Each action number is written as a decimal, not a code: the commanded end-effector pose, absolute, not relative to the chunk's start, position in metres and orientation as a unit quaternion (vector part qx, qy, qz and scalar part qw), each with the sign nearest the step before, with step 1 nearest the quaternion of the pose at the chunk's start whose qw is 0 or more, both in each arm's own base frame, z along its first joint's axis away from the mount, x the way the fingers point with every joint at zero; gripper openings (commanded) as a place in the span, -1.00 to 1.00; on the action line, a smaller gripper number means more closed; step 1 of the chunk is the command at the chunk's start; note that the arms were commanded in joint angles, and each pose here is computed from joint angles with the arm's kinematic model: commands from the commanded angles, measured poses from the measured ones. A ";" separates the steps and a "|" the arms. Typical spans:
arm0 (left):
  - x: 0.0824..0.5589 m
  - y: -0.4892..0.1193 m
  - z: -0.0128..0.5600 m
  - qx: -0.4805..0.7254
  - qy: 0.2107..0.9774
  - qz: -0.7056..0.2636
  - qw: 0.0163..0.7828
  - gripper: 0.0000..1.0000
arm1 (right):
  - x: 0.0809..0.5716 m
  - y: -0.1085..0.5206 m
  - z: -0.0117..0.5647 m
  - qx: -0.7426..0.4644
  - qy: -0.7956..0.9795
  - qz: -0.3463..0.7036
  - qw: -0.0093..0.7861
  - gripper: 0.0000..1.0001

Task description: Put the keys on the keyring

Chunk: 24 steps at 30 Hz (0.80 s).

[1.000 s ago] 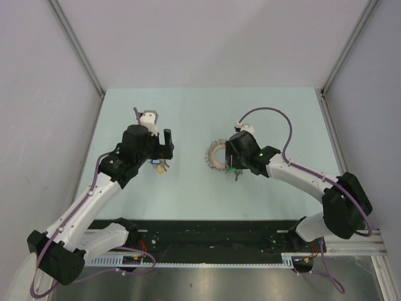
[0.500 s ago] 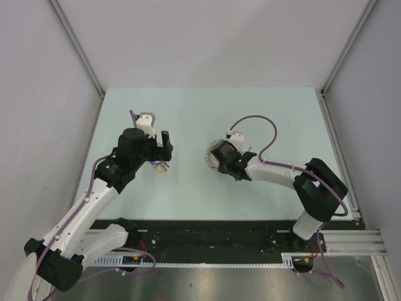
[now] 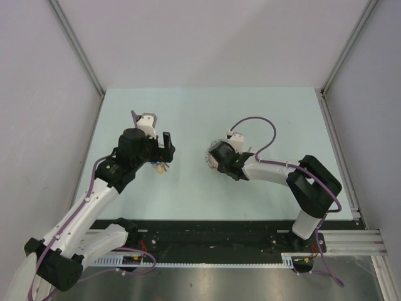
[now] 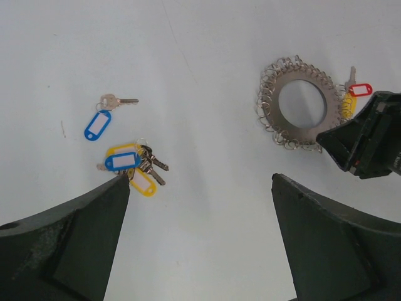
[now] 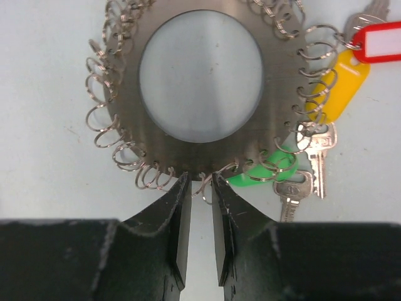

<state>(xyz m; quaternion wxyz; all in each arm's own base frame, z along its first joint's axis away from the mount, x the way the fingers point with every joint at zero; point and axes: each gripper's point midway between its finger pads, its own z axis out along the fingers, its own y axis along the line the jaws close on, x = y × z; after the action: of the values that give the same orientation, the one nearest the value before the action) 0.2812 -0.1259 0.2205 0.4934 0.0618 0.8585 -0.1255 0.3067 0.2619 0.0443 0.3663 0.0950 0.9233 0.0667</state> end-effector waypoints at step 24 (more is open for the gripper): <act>0.283 -0.326 0.166 0.214 0.853 -0.267 0.394 0.45 | 0.293 0.144 0.200 0.057 0.808 0.227 0.541 0.32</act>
<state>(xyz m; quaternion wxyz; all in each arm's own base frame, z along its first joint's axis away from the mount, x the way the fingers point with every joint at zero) 0.2561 -0.2865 0.1511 0.3645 0.2143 0.8690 -0.2571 0.3008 0.1510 0.1539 0.4797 0.0752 0.8550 0.1824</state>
